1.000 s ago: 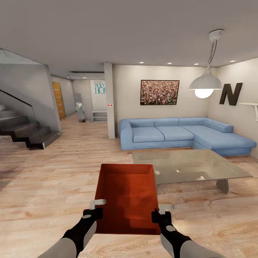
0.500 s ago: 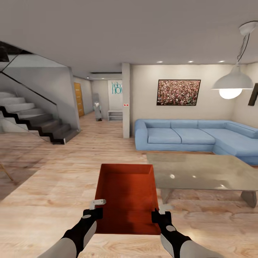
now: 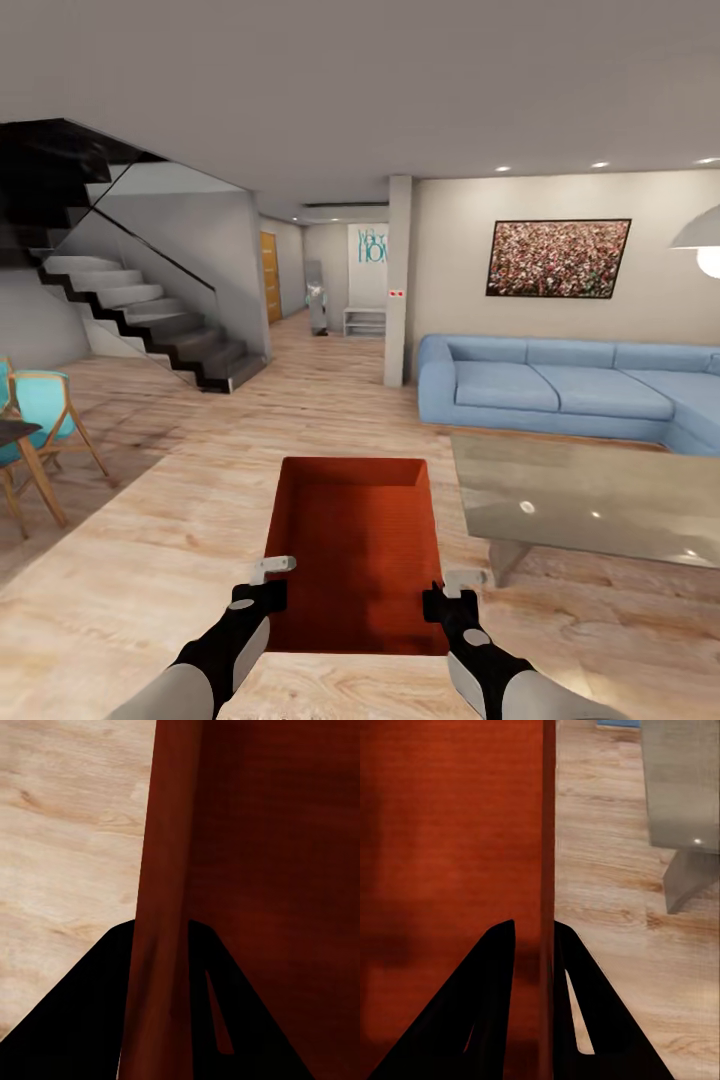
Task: Move the two storage containers from the living room to the garage. In the garage, place one container on the floor and stack the other container on top of it (either order is fine).
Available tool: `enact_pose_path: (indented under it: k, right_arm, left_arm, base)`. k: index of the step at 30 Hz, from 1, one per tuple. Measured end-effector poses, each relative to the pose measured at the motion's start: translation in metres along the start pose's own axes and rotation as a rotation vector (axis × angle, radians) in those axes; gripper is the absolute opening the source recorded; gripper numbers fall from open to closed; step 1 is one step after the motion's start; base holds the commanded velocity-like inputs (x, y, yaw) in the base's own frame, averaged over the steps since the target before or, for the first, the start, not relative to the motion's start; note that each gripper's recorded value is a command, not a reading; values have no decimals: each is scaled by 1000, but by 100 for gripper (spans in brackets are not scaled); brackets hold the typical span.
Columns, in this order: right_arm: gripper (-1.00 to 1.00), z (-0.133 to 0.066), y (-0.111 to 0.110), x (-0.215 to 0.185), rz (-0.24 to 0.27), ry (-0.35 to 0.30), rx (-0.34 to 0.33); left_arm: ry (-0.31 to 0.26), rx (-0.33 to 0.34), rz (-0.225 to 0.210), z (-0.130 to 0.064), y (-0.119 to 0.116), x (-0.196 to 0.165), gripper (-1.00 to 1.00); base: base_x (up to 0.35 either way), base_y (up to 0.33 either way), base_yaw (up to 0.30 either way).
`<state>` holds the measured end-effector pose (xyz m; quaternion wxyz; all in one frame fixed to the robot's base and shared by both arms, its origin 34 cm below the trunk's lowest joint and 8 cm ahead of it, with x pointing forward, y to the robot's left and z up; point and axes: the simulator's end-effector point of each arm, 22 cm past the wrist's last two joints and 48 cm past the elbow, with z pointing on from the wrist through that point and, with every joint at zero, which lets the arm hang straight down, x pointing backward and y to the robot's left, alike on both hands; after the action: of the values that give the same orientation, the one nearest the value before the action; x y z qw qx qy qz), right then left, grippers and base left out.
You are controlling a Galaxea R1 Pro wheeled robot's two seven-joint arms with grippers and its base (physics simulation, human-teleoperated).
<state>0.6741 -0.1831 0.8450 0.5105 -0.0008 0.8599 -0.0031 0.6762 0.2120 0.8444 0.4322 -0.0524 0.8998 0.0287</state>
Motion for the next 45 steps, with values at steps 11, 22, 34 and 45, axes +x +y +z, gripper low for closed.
enact_pose_path:
  k: [11, 22, 34, 45]
  right_arm:
    - [-100, 0, 0, 0, 0, 0, 0]
    - [-100, 0, 0, 2, -4, 7, -2]
    - [-100, -1, 0, 4, -3, 9, -2]
    - [-100, -1, 0, 3, -3, 10, -2]
  left_arm:
    - [0, 0, 0, 0, 0, 0, -100]
    - [7, 2, -2, 0, 0, 3, -100]
    - [9, 2, 0, 0, 0, 4, -100]
    - [9, 2, -1, 0, 1, 4, -100]
  base:
    - [0, 0, 300]
    - [64, 0, 137]
    - [309, 0, 1]
    - [321, 0, 0]
